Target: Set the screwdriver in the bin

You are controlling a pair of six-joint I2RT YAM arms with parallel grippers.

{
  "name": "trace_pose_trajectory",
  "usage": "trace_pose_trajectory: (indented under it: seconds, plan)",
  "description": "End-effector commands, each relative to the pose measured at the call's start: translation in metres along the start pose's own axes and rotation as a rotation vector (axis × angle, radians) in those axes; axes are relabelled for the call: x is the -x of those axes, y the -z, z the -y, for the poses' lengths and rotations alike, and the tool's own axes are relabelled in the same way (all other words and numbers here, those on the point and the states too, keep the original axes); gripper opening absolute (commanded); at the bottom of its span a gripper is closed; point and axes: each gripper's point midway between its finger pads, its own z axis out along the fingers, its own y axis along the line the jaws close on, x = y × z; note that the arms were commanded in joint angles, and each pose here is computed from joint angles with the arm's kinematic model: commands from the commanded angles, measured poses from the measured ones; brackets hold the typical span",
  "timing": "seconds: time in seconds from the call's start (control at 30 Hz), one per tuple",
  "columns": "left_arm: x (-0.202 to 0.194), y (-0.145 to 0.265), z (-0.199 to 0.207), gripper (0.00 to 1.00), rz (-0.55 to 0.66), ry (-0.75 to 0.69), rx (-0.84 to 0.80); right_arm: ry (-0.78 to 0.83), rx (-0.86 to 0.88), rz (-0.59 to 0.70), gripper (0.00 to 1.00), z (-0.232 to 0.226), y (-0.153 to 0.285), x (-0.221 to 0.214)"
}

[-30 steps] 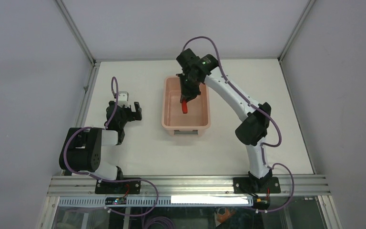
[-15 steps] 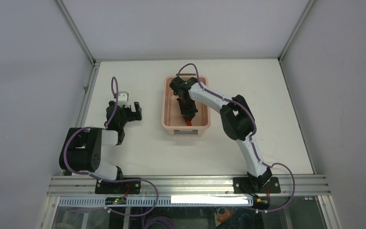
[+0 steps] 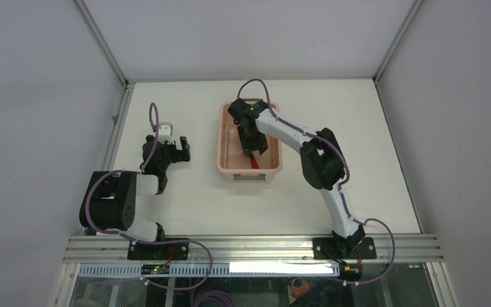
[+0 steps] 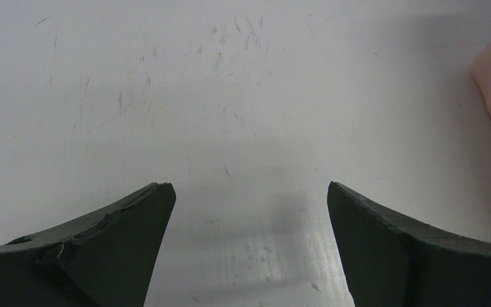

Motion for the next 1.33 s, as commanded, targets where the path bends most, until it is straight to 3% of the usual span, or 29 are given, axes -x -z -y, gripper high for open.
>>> trace_pose_trajectory:
  seconds: [0.0,0.1,0.13,0.17,0.2,0.37,0.53,0.63,0.77,1.1,1.3]
  plan:
    - [0.029,-0.006,0.002,0.99,0.095,0.016,-0.001,0.028,0.122,0.267,0.50,-0.002,0.104,0.046]
    - [0.029,-0.006,0.002,0.99,0.094,0.017,-0.001,0.054,0.164,0.364,0.71,0.003,0.144,0.055]
    - [0.029,-0.006,0.002,0.99,0.094,0.016,-0.002,0.066,0.176,0.396,0.87,0.005,0.157,0.057]
    - [0.029,-0.006,0.001,0.99,0.094,0.017,0.001,0.077,0.191,0.423,0.97,0.007,0.167,0.058]
    - [0.029,-0.006,0.002,0.99,0.094,0.016,-0.001,0.087,0.209,0.449,0.99,0.008,0.178,0.058]
    - [0.029,-0.006,0.002,0.99,0.094,0.016,-0.001,0.072,0.295,0.563,0.99,0.036,0.216,0.062]
    - [0.029,-0.006,0.002,0.99,0.096,0.016,0.000,-0.121,0.300,0.659,0.99,0.117,0.219,0.055]
    - [0.030,-0.006,0.002,0.99,0.096,0.017,-0.001,-0.282,0.247,0.667,0.99,0.177,0.195,0.038]
    - [0.029,-0.006,0.002,0.99,0.096,0.016,-0.001,-0.390,0.207,0.640,0.99,0.217,0.152,0.004]
    - [0.029,-0.006,0.002,0.99,0.095,0.016,-0.001,-0.563,0.035,0.469,0.99,0.242,0.048,-0.081]
    - [0.029,-0.006,0.002,0.99,0.094,0.016,-0.001,-0.594,0.010,0.452,0.99,0.244,0.038,-0.088]
